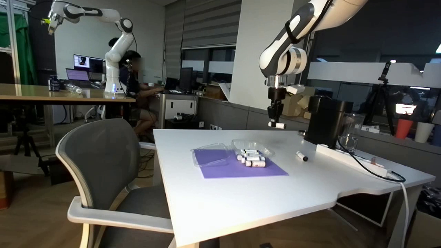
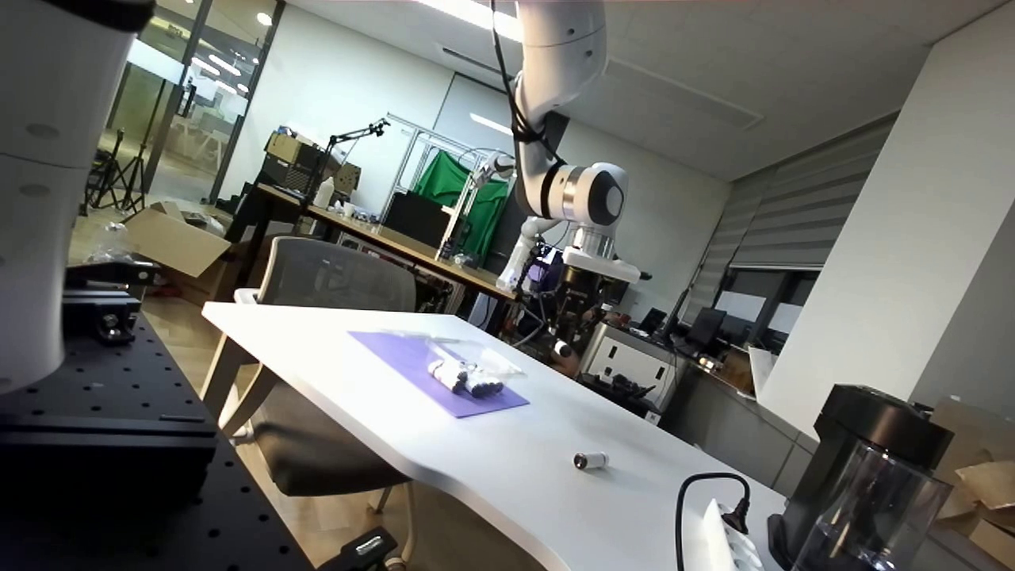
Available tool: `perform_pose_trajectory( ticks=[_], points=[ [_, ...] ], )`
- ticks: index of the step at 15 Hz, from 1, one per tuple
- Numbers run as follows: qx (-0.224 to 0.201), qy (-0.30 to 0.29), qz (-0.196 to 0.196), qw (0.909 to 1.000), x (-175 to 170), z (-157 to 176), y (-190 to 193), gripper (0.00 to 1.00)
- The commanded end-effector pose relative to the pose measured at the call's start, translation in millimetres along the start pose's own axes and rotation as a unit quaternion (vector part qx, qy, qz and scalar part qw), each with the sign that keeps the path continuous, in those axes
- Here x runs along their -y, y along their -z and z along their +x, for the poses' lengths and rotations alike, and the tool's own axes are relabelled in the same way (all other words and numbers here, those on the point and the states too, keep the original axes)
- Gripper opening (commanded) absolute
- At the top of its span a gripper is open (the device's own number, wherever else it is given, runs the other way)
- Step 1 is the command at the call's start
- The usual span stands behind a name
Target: Put the bottle close to the clear container inside it
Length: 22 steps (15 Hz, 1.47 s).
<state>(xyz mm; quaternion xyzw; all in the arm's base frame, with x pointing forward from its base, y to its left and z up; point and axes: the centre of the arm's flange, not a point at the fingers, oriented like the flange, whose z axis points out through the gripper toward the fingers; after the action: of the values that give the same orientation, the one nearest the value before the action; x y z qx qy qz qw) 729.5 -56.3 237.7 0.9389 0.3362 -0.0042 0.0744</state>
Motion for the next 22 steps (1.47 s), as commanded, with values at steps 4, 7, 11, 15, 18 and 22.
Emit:
perform_pose_trajectory(
  ticks=[4, 7, 11, 15, 18, 22],
  points=[
    [0.001, 0.005, 0.0, 1.0, 2, 0, 0, 0.27],
    [0.012, 0.113, -0.028, 0.9931, 38, 3, -16, 0.07],
    [0.006, 0.226, -0.048, 0.973, 83, 9, -41, 0.07],
    [-0.026, 0.282, -0.054, 0.9574, 114, 17, -46, 0.07],
    [-0.039, 0.312, -0.043, 0.9484, 128, 20, -49, 0.07],
    [-0.051, 0.342, -0.027, 0.9378, 138, 21, -50, 0.52]
  ],
)
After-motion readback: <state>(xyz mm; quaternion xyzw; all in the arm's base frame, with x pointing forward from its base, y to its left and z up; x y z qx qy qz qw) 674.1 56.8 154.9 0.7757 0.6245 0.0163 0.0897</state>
